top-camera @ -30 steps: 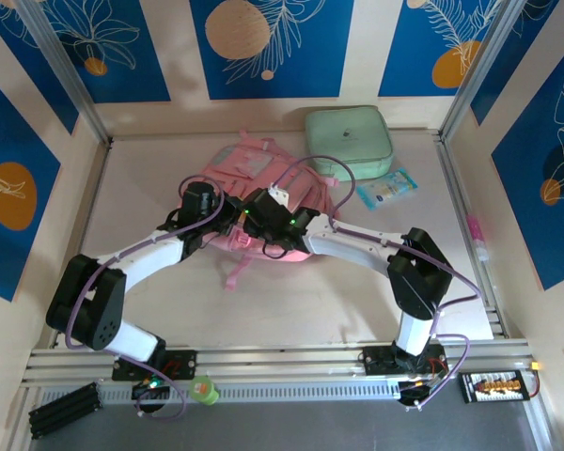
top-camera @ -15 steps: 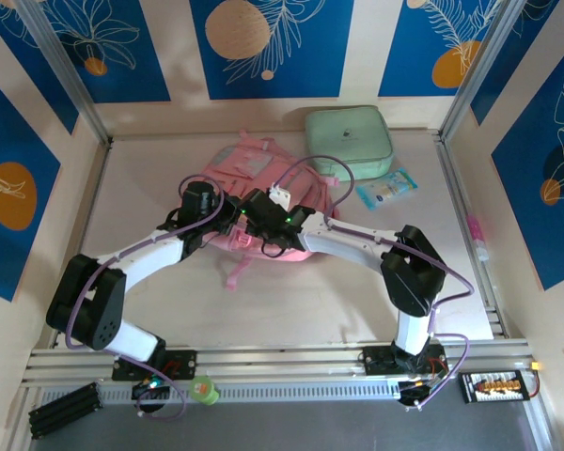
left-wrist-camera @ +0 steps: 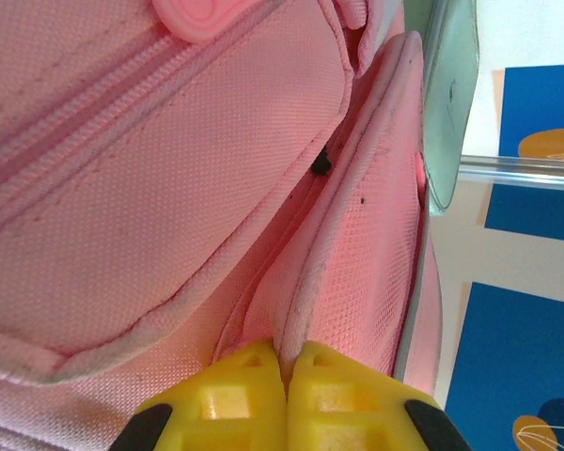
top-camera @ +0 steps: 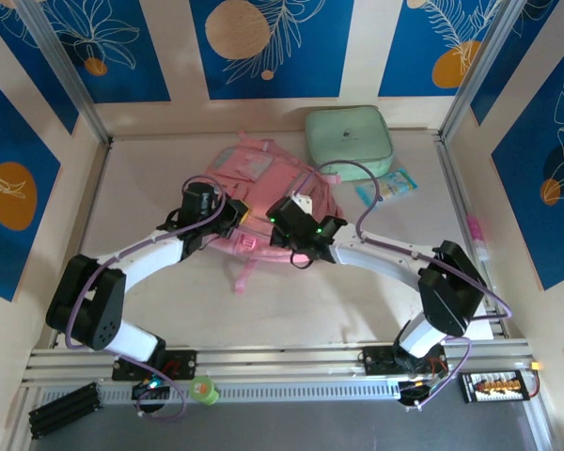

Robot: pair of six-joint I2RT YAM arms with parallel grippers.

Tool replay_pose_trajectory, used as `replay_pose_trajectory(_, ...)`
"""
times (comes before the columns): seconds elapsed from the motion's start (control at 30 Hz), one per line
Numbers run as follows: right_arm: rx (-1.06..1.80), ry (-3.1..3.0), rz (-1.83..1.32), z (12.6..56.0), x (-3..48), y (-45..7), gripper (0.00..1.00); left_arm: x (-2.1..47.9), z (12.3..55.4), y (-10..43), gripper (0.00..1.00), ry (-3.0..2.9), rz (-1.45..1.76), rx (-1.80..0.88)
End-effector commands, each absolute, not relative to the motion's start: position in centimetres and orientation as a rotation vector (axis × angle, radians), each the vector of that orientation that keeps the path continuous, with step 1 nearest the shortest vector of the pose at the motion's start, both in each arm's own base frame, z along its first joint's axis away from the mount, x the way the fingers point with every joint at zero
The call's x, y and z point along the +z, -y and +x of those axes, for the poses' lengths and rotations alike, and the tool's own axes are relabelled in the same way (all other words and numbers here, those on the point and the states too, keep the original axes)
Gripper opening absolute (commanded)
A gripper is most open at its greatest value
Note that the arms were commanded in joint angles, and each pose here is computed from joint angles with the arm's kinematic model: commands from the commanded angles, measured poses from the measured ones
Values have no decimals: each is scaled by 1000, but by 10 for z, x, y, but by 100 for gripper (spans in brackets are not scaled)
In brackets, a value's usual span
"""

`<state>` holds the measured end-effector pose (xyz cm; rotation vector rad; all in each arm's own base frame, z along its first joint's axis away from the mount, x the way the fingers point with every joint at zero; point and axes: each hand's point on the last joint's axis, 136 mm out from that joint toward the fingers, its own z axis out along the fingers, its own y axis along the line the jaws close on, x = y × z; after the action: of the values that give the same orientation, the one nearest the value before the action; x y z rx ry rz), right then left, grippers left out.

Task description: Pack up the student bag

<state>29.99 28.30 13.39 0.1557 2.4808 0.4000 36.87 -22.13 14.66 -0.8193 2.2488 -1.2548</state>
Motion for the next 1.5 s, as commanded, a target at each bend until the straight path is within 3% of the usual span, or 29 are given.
replay_pose_trajectory(0.0, 232, -2531, 99, 292, 120, -249, 6, 154, 374, 208, 0, -2213, -789, -1220)
replay_pose_trajectory(0.1, 303, -2539, 10, 297, 122, -261, 10, 155, 373, 209, 0, -2215, -780, -1227)
replay_pose_trajectory(0.17, 346, -2537, -56, 299, 124, -270, 21, 156, 373, 209, 0, -2214, -774, -1230)
replay_pose_trajectory(0.27, 384, -2529, -140, 301, 127, -278, 30, 157, 372, 210, 0, -2216, -768, -1232)
replay_pose_trajectory(0.4, 405, -2534, -188, 302, 123, -281, 32, 156, 371, 210, 0, -2221, -768, -1234)
replay_pose_trajectory(0.7, 373, -2559, -245, 303, 115, -281, 26, 155, 371, 210, 0, -2222, -768, -1237)
replay_pose_trajectory(1.0, 355, -2549, -304, 306, 111, -288, 27, 154, 371, 210, 0, -2225, -769, -1246)
replay_pose_trajectory(1.23, 314, -2555, -176, 315, 115, -273, 14, 145, 371, 197, 0, -2222, -811, -1220)
replay_pose_trajectory(1.47, 394, -2576, -115, 321, 114, -238, 8, 127, 363, 170, 0, -2274, -822, -1130)
